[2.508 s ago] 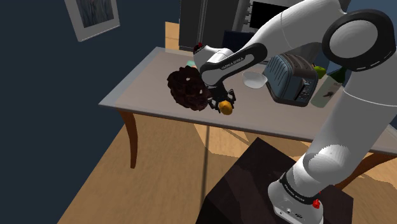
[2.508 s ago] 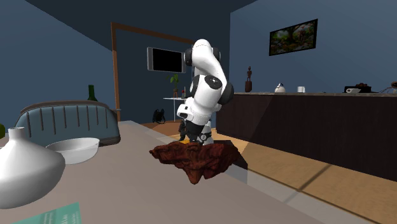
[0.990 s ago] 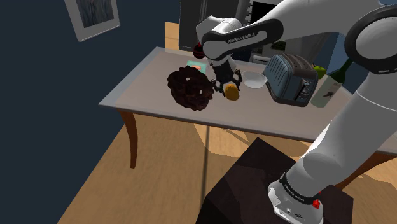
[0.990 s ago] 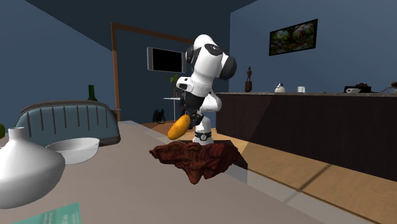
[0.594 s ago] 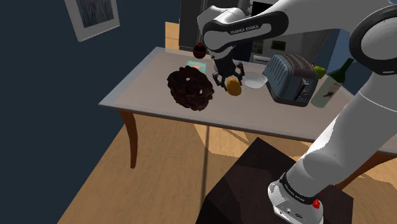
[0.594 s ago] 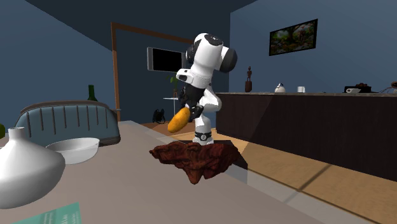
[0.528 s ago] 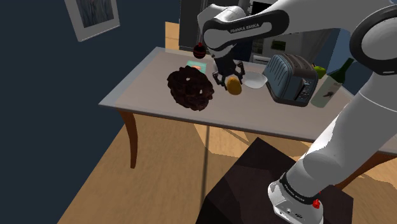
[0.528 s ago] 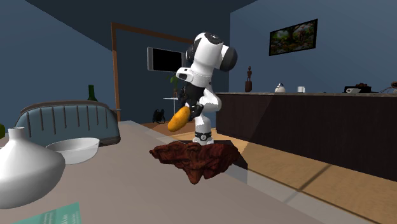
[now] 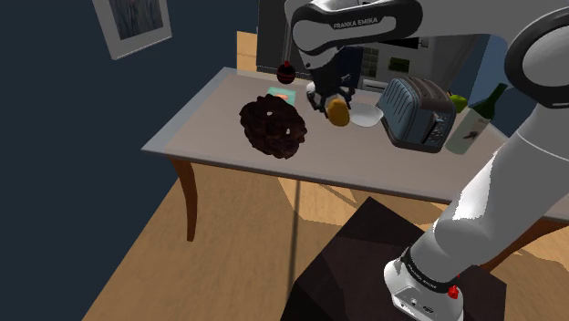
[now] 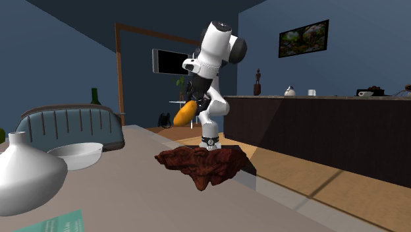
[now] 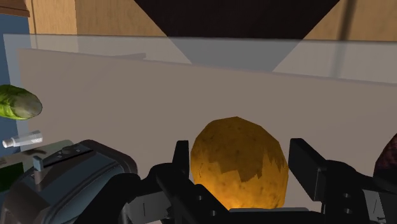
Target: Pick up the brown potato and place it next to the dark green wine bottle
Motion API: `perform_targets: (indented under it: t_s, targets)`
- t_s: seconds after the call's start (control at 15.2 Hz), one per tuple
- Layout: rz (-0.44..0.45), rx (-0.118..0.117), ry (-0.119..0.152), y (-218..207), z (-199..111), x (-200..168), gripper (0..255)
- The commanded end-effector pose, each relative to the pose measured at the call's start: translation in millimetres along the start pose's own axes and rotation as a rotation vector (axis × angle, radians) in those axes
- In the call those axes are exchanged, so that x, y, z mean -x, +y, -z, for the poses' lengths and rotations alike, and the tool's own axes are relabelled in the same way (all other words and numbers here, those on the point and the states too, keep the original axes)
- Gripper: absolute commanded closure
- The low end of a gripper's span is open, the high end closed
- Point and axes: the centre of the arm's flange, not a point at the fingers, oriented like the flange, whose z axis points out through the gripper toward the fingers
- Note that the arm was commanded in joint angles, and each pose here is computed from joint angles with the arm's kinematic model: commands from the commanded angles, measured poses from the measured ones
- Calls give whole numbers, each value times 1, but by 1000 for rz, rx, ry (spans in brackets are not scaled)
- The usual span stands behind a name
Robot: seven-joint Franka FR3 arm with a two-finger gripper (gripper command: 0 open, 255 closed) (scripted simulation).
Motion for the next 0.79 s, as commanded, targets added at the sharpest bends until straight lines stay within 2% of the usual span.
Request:
perform_targets:
  t_s: [0.0, 0.73]
  targets:
    - [0, 0, 0, 7, 9, 2, 255]
    - [0, 0, 0, 38, 57, 5, 255]
